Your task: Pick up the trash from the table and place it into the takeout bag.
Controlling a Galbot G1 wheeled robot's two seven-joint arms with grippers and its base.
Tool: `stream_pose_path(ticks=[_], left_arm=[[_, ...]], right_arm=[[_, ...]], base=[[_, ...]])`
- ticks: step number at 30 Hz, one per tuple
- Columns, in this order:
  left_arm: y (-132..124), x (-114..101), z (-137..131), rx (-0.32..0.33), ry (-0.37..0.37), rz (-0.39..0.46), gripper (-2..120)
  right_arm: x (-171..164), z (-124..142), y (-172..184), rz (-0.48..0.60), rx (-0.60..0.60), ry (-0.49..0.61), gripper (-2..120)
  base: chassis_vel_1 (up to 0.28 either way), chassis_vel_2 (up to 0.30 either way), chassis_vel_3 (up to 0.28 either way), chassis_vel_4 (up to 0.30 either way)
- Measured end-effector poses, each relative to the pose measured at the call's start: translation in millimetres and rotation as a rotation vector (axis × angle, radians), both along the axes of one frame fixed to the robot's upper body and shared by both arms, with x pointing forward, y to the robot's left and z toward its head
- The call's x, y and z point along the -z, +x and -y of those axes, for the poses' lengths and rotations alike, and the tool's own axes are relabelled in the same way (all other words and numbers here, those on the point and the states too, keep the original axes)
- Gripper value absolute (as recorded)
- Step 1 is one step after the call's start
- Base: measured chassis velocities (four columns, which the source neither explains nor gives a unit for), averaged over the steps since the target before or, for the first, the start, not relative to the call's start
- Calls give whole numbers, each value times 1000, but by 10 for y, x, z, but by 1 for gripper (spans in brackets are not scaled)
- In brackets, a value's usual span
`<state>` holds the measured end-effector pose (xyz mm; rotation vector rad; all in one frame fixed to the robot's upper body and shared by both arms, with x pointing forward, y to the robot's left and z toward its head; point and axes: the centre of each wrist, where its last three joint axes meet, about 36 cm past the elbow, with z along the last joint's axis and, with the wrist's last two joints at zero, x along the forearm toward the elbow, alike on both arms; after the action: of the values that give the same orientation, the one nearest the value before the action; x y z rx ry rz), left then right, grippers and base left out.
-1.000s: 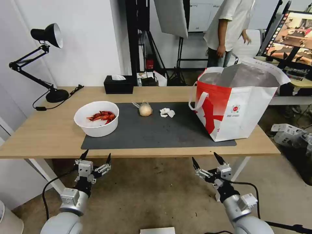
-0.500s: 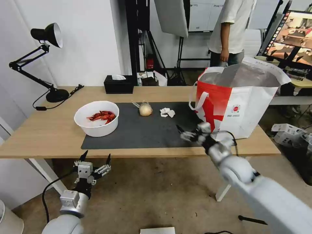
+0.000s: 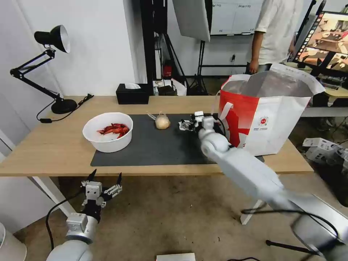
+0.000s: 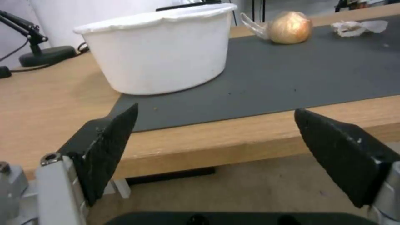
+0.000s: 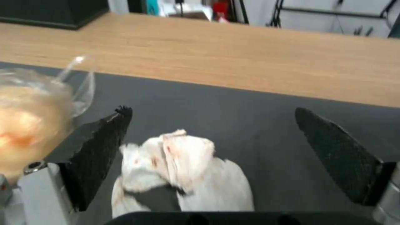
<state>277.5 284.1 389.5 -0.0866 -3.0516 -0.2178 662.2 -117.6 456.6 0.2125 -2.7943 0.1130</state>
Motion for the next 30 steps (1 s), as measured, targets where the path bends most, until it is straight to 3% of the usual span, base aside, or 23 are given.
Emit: stream_pose_path(ticks=[9,20,27,30], left_arm=[[-13,13,9,0,-1,3,100],[-27,40,36,3,-5,9,100],[-47,55,47,4,-6,10,100],[-46,54,46,6,-5,10,100]], right_arm=[[9,-223,38,-104,50,-18,100],[79,-270,-9,-159,63,3,97],[129,-271,-67,-160,56,19,75],[165,-261,-99,-162,56,22,59]], base=[[0,0,0,0],[0,0,0,0],[0,0,0,0],[0,0,0,0]])
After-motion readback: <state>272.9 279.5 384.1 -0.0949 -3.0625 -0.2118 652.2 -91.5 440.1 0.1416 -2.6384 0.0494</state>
